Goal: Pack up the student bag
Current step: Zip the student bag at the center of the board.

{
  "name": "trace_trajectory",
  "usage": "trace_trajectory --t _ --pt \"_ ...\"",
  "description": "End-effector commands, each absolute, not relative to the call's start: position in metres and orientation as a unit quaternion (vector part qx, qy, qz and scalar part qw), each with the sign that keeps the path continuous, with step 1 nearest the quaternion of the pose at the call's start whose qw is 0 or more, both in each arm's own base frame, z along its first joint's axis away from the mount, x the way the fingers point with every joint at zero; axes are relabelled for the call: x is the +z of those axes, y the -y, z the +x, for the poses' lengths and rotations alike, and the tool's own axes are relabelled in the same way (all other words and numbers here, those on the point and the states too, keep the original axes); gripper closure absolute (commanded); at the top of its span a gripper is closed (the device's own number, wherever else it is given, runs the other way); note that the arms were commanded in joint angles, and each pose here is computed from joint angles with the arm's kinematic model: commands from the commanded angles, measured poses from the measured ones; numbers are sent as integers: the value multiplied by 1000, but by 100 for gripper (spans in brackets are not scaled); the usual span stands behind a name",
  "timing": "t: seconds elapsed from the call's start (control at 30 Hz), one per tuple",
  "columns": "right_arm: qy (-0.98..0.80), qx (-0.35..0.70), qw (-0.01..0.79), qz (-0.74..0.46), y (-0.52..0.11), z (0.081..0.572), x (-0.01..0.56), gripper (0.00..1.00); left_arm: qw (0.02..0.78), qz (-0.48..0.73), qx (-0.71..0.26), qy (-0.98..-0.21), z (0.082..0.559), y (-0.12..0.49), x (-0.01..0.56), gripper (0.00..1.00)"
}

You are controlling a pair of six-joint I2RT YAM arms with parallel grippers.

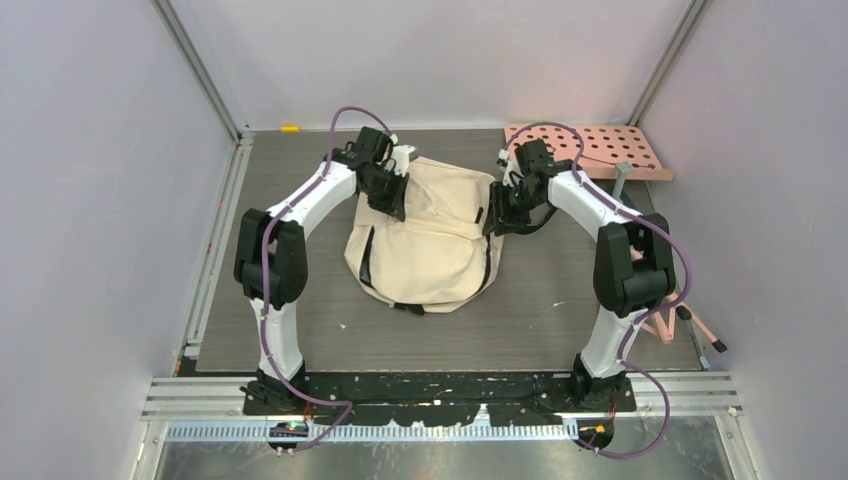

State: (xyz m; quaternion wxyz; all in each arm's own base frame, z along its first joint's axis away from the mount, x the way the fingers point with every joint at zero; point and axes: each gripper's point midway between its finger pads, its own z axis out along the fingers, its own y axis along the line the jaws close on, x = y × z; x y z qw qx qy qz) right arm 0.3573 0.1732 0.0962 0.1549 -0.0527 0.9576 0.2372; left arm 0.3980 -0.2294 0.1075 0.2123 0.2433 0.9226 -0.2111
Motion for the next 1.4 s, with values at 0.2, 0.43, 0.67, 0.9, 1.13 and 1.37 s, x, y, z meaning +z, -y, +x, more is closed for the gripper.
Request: trace_trajectory --t 0.2,0.43,0.67,0.9,1.13,1.37 --pt "-952 237 176 -78 -180 375 94 60 223 219 -189 -931 412 224 101 100" --pt "-949 250 177 -70 -186 379 91 67 229 180 -179 -940 423 215 103 100" --pt "-950 252 170 -73 -185 373 84 69 223 117 -212 -944 434 204 103 100" --pt "-944 271 178 -69 -195 386 85 71 221 120 -219 -943 432 202 102 100" --pt "-934 291 192 -79 -208 399 99 81 214 116 -219 -945 429 201 100 100" --pt "-933 294 187 -85 -209 385 103 99 223 45 -218 -949 443 190 101 100"
